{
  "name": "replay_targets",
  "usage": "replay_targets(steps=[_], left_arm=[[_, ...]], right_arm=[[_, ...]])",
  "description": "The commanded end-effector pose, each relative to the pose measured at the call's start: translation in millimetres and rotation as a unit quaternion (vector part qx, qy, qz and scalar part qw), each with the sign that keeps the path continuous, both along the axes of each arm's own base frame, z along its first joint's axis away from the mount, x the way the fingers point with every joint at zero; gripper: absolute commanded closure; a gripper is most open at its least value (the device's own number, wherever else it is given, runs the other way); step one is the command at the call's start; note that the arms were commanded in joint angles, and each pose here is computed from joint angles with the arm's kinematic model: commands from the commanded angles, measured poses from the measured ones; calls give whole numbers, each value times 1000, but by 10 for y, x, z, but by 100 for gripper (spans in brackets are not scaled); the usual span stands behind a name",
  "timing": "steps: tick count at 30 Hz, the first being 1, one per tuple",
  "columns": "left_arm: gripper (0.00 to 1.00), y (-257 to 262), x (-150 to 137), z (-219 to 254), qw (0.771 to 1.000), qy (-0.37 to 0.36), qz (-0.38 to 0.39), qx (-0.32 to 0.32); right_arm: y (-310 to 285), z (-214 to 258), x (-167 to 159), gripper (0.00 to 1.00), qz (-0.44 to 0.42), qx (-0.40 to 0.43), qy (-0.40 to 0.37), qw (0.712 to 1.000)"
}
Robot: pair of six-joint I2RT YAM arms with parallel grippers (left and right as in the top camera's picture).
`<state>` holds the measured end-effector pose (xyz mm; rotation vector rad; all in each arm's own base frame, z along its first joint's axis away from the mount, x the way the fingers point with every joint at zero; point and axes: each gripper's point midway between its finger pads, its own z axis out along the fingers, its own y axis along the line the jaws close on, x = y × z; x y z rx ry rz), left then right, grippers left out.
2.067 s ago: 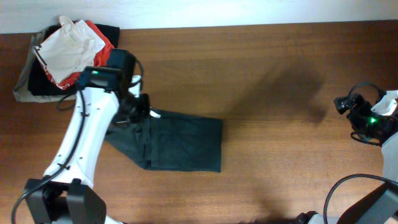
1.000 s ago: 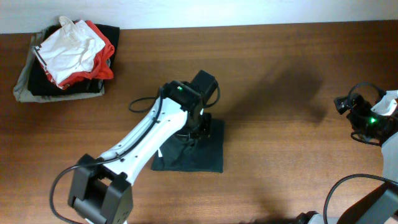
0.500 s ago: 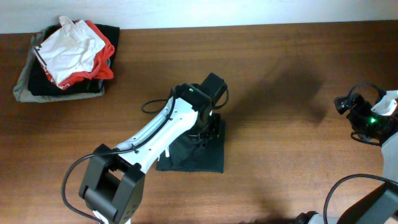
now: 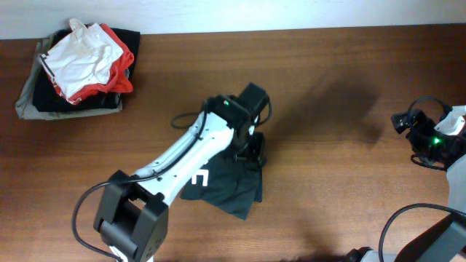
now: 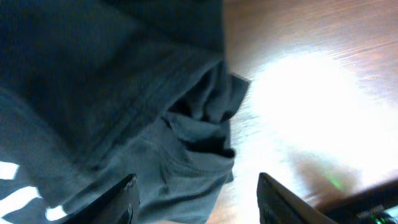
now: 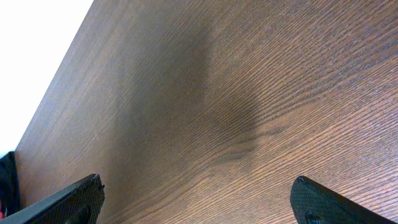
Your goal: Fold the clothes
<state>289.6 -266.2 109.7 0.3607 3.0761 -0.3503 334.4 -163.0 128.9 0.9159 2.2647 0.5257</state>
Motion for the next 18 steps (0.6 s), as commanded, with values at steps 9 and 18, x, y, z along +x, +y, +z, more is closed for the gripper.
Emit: replay_targets(steps=[9, 18], left_arm=[[29, 863, 424, 616, 997, -29, 51, 40], [21, 583, 71, -61, 993, 80, 75, -30]], right_arm=[[-28, 24, 6, 1, 1, -6, -3, 1000], [-27, 23, 6, 1, 1, -6, -3, 1000]])
